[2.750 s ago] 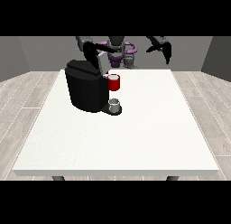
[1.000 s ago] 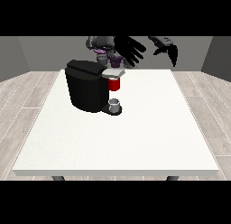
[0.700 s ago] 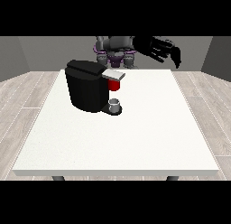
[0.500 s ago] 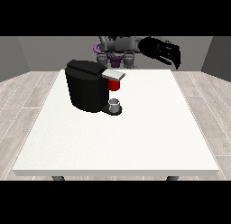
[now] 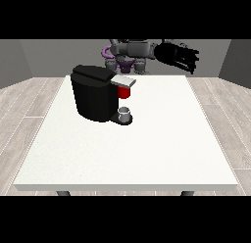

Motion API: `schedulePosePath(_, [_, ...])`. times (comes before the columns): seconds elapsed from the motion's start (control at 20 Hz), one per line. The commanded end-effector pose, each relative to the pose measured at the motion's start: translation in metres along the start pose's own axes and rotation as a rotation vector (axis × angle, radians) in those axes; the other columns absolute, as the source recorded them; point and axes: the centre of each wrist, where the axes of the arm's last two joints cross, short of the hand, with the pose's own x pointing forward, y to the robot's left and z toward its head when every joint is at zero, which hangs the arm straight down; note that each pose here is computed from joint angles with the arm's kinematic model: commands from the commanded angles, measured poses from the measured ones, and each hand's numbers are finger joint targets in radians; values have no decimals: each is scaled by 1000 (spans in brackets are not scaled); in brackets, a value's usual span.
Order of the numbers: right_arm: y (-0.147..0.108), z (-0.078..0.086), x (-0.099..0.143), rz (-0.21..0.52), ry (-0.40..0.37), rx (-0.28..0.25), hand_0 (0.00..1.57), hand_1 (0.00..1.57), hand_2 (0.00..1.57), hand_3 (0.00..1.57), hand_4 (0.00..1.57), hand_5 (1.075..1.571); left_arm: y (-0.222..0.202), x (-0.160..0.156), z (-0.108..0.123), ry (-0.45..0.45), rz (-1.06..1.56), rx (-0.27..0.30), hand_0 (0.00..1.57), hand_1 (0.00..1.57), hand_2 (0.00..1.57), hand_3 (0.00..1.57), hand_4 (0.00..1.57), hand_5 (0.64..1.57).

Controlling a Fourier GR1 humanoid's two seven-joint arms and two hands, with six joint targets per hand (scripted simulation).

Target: Insert the coffee pod into the coffee machine and close the lid

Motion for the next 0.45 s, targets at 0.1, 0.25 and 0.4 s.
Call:
schedulePosePath(0.1, [54, 10, -2, -78, -82, 132, 0, 0, 0, 0, 0, 1571, 0, -19, 13, 65, 28, 41, 0, 0, 0, 0, 246, 1571])
schedulePosePath(0.25, [85, 37, -42, -118, -54, 196, 0, 0, 0, 0, 181, 1571, -4, -35, 38, 138, 51, 90, 0, 0, 0, 0, 266, 1571])
schedulePosePath(0.4, [109, 58, -52, -182, -47, 253, 0, 0, 0, 0, 259, 1571, 5, -56, 59, 189, 65, 154, 0, 0, 0, 0, 266, 1571])
